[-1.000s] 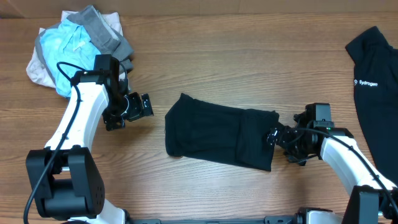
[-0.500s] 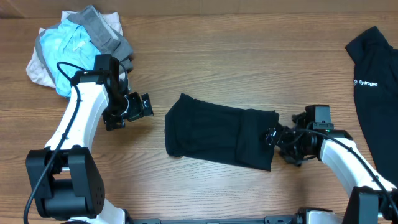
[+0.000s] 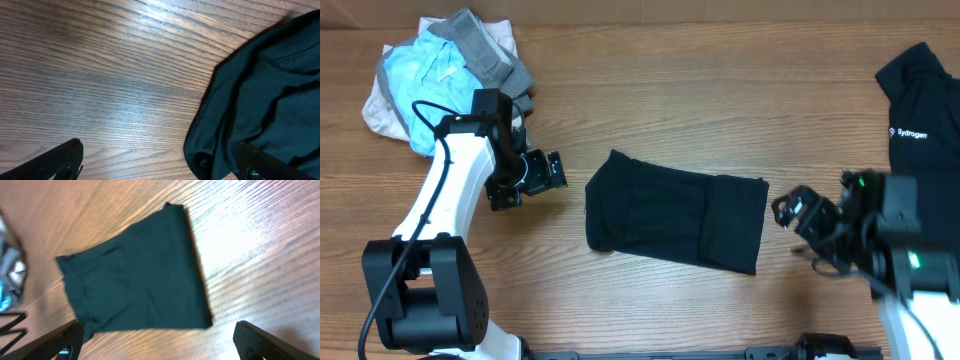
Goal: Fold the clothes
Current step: 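Move the left gripper to the folded black shirt's left end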
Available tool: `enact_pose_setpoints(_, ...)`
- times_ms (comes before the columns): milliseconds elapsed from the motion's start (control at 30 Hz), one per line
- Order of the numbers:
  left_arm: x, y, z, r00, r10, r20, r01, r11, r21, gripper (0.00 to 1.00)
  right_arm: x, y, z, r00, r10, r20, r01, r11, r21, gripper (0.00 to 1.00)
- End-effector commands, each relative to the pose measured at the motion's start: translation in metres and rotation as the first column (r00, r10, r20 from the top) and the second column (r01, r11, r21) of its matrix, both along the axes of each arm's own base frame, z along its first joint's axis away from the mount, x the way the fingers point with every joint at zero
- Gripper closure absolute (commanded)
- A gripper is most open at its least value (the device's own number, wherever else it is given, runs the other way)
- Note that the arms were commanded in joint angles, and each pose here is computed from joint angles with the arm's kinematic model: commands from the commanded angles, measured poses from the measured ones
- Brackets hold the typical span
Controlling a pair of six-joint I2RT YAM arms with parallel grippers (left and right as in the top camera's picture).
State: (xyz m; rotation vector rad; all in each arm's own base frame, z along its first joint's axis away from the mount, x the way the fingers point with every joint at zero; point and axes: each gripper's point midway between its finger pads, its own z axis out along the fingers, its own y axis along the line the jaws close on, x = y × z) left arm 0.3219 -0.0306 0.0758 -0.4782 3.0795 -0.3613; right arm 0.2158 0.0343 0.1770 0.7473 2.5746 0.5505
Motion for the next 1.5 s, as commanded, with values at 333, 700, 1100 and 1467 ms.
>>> enact_pose_setpoints(333, 0.000, -0.066, 0.018, 0.984, -0.155, 0.084, 0.173, 0.938, -0.300, 0.00, -0.046, 0.006, 0.008, 0.998, -0.037, -0.044, 0.038, 0.999, 0.039, 0.00)
enact_pose_setpoints(700, -0.033, -0.098, 0.025, 0.946, -0.320, 0.055, 0.321, 0.947, -0.003, 0.00, -0.063, 0.007, 0.021, 0.998, -0.030, 0.052, 0.029, 0.999, 0.032, 0.00)
enact_pose_setpoints(1100, -0.042, -0.086, 0.067, 0.963, -0.195, 0.187, 0.143, 0.955, 0.260, 0.00, -0.069, 0.007, 0.026, 0.995, -0.038, 0.088, 0.035, 0.999, 0.035, 0.00)
enact_pose_setpoints(1467, -0.030, -0.060, 0.032, 0.987, -0.147, 0.059, 0.129, 0.962, 0.241, 0.00, -0.069, 0.007, 0.026, 0.995, -0.037, 0.088, 0.034, 0.999, 0.035, 0.00)
